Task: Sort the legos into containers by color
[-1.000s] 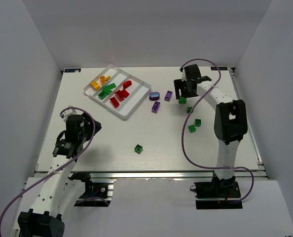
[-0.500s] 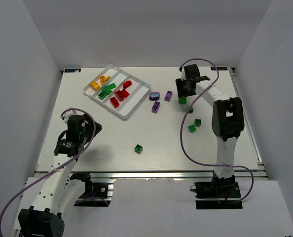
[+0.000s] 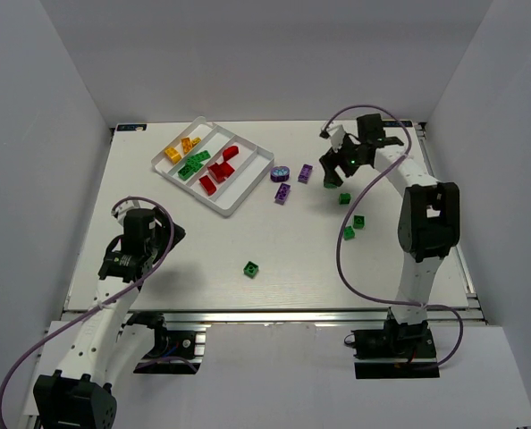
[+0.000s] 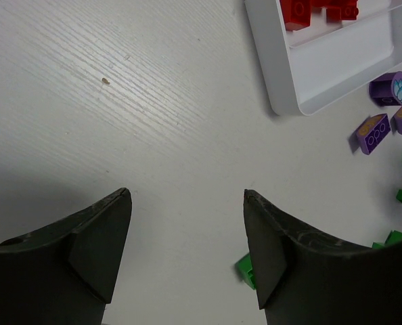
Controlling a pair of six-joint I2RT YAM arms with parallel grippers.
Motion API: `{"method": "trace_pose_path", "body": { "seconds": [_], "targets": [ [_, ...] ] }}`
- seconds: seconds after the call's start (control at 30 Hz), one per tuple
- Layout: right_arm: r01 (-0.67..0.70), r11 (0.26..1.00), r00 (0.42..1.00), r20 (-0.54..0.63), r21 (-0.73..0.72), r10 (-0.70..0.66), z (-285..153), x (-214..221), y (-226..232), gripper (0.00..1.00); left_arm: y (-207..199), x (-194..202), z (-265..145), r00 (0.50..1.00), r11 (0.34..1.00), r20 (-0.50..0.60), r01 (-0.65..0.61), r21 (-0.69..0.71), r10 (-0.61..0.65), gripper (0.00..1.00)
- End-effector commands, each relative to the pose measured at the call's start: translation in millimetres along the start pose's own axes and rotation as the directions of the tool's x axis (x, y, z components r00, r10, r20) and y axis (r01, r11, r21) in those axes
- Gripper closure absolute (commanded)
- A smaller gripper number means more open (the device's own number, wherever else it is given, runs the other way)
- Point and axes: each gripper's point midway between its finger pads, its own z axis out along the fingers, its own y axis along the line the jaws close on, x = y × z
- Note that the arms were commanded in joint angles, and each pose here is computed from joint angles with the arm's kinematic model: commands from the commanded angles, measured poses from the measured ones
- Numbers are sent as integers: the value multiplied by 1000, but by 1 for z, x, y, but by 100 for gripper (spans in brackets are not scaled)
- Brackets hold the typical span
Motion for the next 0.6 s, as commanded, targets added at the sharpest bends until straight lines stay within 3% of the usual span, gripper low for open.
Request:
{"method": "trace_pose_path", "body": {
  "seconds": [0.0, 0.03, 0.1, 0.13, 0.2, 0.23, 0.33, 0.47, 0.57],
  "targets": [
    [311, 944, 949, 98, -114, -301, -21, -7, -20, 15, -5, -6, -5, 1000, 1000, 11, 10, 16, -10, 23],
    [347, 930, 933, 142, -122, -330, -28, -18, -28, 17, -5, -5, -4, 1000, 1000, 8, 11, 15, -11, 23],
    [326, 922, 943, 140, -209, -302, -25, 8, -33, 20, -5, -4, -3, 1000, 1000, 5, 12, 17, -12, 24],
    [433, 876, 900, 164, -213, -405, -23, 12, -42, 21, -6, -4, -3, 1000, 1000, 6, 14, 20, -14, 24],
    [479, 829, 878, 156, -290, -452, -24, 29, -31, 20, -5, -2, -3, 1000, 1000, -2, 13, 18, -13, 24],
    [561, 771, 827, 176, -301, -534, -20, 36, -31, 20, -4, -1, -3, 1000, 1000, -5, 11, 15, -11, 24],
    [619, 707, 783, 195, -341, -591, -14, 49, -26, 20, -3, -1, -3, 1000, 1000, -4, 12, 13, -12, 24],
    [646, 683, 762, 238, -342, -602, -7, 42, -28, 20, -1, 1, -3, 1000, 1000, -3, 18, 8, -18, 24],
    [629, 706, 778, 248, -327, -578, 4, 37, -33, 20, 1, 3, -3, 1000, 1000, -9, 28, 7, -28, 24]
  ]
}}
